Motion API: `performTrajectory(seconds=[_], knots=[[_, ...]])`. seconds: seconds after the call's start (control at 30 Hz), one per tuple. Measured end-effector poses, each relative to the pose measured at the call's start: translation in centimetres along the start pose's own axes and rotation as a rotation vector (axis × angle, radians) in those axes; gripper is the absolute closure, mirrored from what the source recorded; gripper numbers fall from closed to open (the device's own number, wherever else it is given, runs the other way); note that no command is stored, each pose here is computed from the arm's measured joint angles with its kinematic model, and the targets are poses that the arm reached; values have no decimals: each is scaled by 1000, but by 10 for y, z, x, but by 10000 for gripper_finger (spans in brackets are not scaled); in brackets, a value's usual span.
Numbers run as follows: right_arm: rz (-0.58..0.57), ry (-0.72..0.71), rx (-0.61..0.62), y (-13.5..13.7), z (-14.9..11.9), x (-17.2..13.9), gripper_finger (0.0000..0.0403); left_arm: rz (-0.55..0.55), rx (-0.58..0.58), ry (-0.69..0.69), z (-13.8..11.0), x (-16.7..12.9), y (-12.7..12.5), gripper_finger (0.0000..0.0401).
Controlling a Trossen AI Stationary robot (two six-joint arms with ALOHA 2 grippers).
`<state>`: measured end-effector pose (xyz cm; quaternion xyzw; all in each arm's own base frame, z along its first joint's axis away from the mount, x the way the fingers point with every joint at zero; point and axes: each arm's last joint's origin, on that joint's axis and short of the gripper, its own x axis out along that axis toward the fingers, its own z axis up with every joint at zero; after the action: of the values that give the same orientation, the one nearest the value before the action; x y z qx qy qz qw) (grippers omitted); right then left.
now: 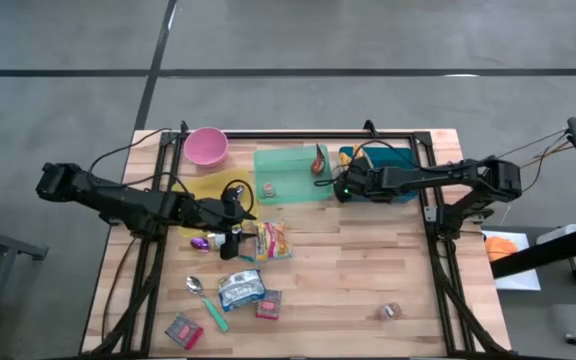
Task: Pick & Place Food Item
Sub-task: Put the yellow noodle pack into the blue bin, then put the brown seasoning bottle into the green bin
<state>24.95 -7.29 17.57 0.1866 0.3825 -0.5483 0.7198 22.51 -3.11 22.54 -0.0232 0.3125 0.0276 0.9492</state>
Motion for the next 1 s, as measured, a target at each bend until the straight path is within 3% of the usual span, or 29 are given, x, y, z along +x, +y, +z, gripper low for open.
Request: performTrajectory(seconds=[0.23,0.5,0.67,1.0], knots=[[77,26,-19,3,8,-8,369,0,0,0,0,0,0,161],[134,61,-65,5,11,-12,243,0,0,0,0,0,0,161],[196,109,-118,9,19,-20,188,0,0,0,0,0,0,161],[126,188,-182,6,34,-56,168,2,1,8,-1,0,0,161]])
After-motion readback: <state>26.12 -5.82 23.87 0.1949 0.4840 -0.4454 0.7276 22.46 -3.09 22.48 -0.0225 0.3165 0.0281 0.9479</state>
